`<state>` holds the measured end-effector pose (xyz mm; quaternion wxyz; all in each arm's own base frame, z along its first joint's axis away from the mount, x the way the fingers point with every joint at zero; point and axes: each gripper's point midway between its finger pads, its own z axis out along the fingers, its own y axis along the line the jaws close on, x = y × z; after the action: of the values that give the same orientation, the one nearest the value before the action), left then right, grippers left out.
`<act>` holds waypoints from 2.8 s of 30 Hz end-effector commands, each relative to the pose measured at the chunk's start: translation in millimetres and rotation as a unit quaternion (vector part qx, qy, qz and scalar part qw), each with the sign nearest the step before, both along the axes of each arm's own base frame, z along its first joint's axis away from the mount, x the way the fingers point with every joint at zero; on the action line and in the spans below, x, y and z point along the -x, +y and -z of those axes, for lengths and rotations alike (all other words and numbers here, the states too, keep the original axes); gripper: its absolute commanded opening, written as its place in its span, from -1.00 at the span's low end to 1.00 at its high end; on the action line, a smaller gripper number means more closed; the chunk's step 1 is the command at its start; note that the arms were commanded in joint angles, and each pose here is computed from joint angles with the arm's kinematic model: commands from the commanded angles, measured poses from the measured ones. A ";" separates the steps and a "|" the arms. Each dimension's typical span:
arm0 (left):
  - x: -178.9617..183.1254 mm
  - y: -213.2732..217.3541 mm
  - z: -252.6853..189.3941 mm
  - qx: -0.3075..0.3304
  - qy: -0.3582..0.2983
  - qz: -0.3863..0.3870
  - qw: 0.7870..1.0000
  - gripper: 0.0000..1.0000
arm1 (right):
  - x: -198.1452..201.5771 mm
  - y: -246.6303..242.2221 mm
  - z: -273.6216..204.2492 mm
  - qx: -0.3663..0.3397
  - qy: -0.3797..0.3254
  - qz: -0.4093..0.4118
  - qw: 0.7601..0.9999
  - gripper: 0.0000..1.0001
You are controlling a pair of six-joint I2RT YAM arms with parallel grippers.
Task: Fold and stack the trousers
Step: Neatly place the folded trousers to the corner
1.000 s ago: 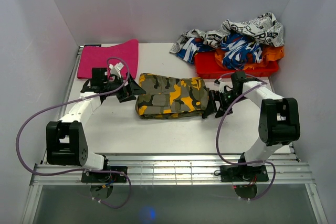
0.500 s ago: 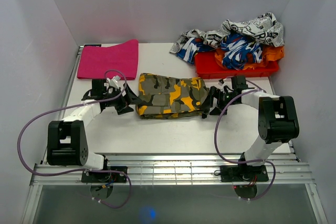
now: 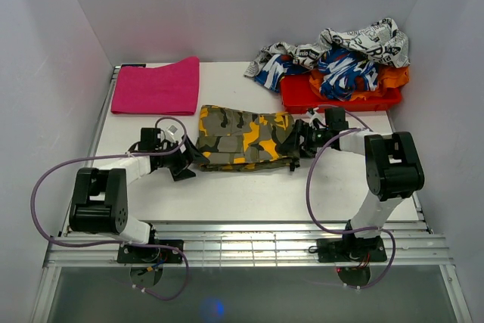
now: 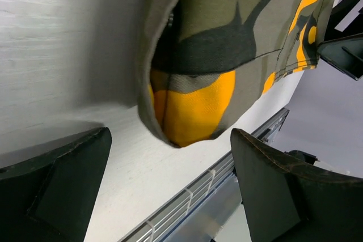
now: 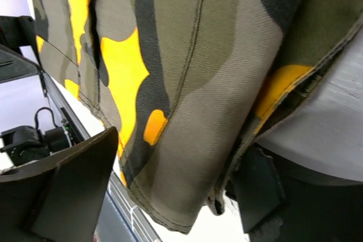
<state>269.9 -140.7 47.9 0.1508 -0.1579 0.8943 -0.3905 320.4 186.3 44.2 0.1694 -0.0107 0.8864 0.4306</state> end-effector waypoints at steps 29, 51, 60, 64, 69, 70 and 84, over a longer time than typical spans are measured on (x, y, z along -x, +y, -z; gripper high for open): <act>-47.3 4.3 -93.1 -0.109 -0.215 0.028 0.970 -1.00 | -15.0 20.2 -41.6 0.057 -0.060 -0.041 0.996 -0.84; -85.7 27.3 -229.4 -0.221 -0.454 0.038 0.863 -1.00 | -67.6 81.3 -187.6 0.031 -0.289 -0.063 0.955 -0.84; -160.8 106.2 -261.6 -0.277 -0.475 -0.060 0.833 -1.00 | -145.8 161.1 -244.9 -0.004 -0.380 -0.066 0.923 -0.84; -194.4 169.5 -273.0 -0.296 -0.478 -0.117 0.819 -1.00 | -178.3 201.1 -237.2 -0.009 -0.405 -0.061 0.912 -0.84; -221.8 221.4 -263.7 -0.312 -0.487 -0.146 0.802 -1.00 | -212.3 250.2 -245.6 -0.035 -0.459 -0.026 0.888 -0.84; -225.3 229.7 -265.9 -0.314 -0.494 -0.153 0.796 -1.00 | -218.4 258.8 -233.6 -0.037 -0.460 -0.020 0.887 -0.84; -232.6 323.1 -213.4 -0.326 -0.491 -0.224 0.776 -1.00 | -241.7 321.0 -191.8 -0.028 -0.566 0.057 0.822 -0.85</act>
<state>500.9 148.3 211.0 0.6167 -0.0945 0.7736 -0.1107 520.7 529.4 155.2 0.5375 -0.2424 0.7040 0.3959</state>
